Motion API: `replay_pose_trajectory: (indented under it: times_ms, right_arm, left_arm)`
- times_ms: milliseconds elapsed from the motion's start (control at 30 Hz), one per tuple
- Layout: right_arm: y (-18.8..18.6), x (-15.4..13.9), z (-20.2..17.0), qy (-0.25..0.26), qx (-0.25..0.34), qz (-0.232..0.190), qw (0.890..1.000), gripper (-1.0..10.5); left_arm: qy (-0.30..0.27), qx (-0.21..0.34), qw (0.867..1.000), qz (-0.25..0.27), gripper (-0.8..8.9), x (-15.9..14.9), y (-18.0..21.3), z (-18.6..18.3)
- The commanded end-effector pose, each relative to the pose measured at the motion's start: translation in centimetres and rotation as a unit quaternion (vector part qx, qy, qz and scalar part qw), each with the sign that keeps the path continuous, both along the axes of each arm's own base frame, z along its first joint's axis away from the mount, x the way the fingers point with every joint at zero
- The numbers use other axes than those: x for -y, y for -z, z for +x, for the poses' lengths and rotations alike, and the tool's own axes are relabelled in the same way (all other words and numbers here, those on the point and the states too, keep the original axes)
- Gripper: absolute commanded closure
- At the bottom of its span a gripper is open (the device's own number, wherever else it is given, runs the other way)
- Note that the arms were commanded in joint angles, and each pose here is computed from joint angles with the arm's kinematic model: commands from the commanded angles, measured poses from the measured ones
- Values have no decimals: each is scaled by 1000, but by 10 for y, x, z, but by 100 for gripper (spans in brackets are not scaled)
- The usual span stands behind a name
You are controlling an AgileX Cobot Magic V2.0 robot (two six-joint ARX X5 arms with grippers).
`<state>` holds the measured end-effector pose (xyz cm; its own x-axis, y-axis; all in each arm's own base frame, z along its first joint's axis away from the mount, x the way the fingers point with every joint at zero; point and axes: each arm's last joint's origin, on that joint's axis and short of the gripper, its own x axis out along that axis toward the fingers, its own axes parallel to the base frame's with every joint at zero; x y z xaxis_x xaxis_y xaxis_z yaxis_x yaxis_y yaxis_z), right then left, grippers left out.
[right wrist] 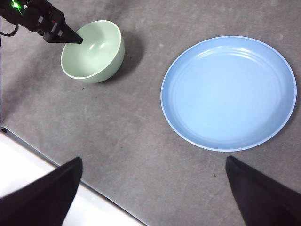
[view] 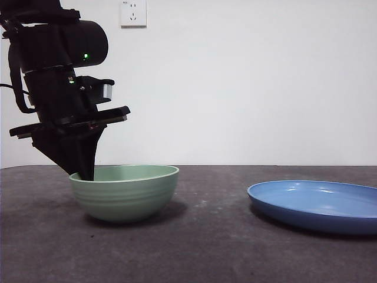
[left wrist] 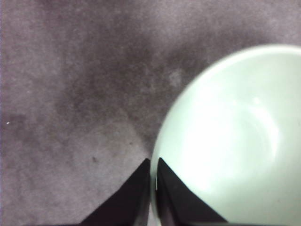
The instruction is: Place the green bowl on the blue plate
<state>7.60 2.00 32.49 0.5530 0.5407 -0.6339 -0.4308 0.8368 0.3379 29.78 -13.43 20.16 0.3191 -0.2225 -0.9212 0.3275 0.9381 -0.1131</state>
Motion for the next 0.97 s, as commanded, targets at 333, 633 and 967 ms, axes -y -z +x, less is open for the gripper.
replay_pose_trajectory:
  times_ms: [333,633,967]
  right_arm:
    - [-5,0,0,0,10,3,1000,459]
    - [-5,0,0,6,5,7,1000,458]
    - [-10,0,0,16,7,17,1000,459]
  left_arm:
    - [-1,27,999,-26,797,9,-21,4]
    - [56,80,990,-98,796,49,-77,-2]
    - [98,110,979,-141,796,105,-91,-2]
